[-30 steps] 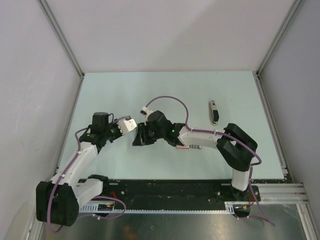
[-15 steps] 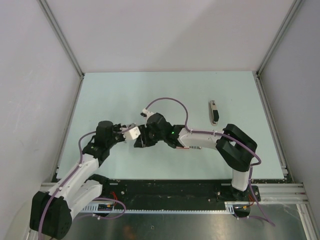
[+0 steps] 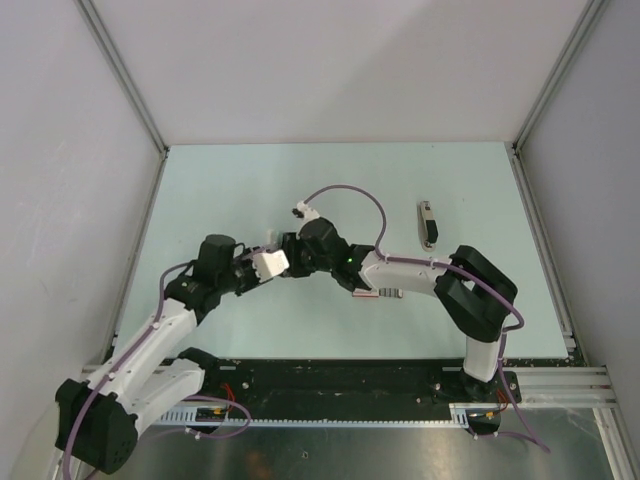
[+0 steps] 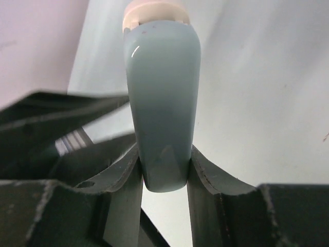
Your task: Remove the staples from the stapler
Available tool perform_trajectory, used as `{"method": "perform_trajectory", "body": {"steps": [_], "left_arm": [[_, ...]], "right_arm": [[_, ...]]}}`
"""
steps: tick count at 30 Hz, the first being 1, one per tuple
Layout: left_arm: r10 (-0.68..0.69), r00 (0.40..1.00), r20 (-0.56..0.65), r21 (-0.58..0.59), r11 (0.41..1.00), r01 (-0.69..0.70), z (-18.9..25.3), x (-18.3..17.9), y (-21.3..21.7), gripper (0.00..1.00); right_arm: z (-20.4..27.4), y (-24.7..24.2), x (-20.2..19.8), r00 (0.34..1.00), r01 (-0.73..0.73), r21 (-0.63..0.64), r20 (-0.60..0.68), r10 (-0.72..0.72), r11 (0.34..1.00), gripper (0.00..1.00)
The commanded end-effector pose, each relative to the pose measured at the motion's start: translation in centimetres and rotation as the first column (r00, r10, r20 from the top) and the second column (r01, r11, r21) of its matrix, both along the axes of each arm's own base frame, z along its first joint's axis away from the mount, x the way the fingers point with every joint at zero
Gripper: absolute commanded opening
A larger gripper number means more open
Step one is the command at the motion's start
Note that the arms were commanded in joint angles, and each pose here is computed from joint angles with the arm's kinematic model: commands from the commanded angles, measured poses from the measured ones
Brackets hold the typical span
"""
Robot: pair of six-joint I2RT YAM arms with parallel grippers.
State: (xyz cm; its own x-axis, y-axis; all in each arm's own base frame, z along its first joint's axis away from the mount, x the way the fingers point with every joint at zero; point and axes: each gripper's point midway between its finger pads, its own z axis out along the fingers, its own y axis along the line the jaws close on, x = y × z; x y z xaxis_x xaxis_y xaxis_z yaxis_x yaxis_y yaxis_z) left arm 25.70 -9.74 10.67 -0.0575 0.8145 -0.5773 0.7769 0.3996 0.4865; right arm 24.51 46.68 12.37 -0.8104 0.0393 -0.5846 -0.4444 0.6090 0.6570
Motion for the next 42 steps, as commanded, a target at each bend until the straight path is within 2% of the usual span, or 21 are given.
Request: {"method": "perform_trajectory", "body": {"steps": [1,4,7,9,11,16,19,22,24,33,37,40,42], "left_arm": [[-0.104,0.974,-0.203,-0.258,0.965,0.05,2.2,-4.3,-4.3,0.43],[-0.145,0.96,-0.239,-0.309,0.949,0.066,3.4,-5.5,-5.0,0.44],[-0.105,0.973,-0.205,-0.354,0.935,0.026,6.4,-4.8,-5.1,0.49],[-0.023,0.982,-0.187,-0.392,0.918,-0.053,9.0,-3.4,-4.5,0.61],[0.074,0.978,-0.197,-0.435,0.887,-0.155,11.2,-1.7,-3.6,0.77],[0.208,0.948,-0.242,-0.516,0.8,-0.307,14.5,1.0,-1.3,0.94],[0.289,0.919,-0.269,-0.54,0.745,-0.392,15.3,2.3,0.4,0.96],[0.37,0.866,-0.337,-0.576,0.647,-0.5,15.8,3.8,2.9,0.97],[0.395,0.844,-0.363,-0.582,0.611,-0.537,15.6,4.3,4.2,0.97],[0.393,0.821,-0.414,-0.582,0.579,-0.57,14.5,4.3,4.4,0.99],[0.408,0.81,-0.421,-0.574,0.572,-0.586,14.1,4.2,4.6,1.0],[0.415,0.81,-0.415,-0.574,0.571,-0.587,13.9,4.1,4.7,0.99],[0.418,0.81,-0.412,-0.575,0.57,-0.587,13.9,4.1,4.7,0.99]], "right_arm": [[8.5,0.6,3.2,0.987,0.097,0.209,0.103,-0.121,0.973,0.0],[8.2,0.5,3.5,0.988,0.1,0.195,0.098,-0.121,0.976,0.0],[6.5,0.2,3.6,0.989,0.108,0.104,0.085,-0.117,0.989,0.0],[4.3,-0.1,3.5,0.992,0.109,-0.002,0.066,-0.108,0.994,0.0],[1.8,-0.7,3.5,0.992,0.126,-0.129,0.047,-0.12,0.984,0.0],[-3.3,-1.4,1.9,0.995,0.089,-0.404,-0.004,-0.099,0.91,0.0],[-5.0,-1.4,0.8,0.997,0.057,-0.515,-0.018,-0.077,0.855,0.0],[-5.4,-1.1,0.1,0.998,0.031,-0.568,-0.026,-0.055,0.822,0.0],[-5.8,-0.9,-0.3,0.998,0.011,-0.586,-0.041,-0.043,0.811,0.0],[-8.3,-0.1,-0.8,0.994,-0.02,-0.624,-0.095,-0.05,0.781,0.01],[-9.7,1.1,-1.1,0.992,-0.025,-0.642,-0.111,-0.06,0.766,0.1],[-10.3,1.9,-1.0,0.99,-0.025,-0.641,-0.123,-0.07,0.767,0.22],[-10.2,2.3,-0.7,0.989,-0.015,-0.633,-0.122,-0.081,0.774,0.33]]}}
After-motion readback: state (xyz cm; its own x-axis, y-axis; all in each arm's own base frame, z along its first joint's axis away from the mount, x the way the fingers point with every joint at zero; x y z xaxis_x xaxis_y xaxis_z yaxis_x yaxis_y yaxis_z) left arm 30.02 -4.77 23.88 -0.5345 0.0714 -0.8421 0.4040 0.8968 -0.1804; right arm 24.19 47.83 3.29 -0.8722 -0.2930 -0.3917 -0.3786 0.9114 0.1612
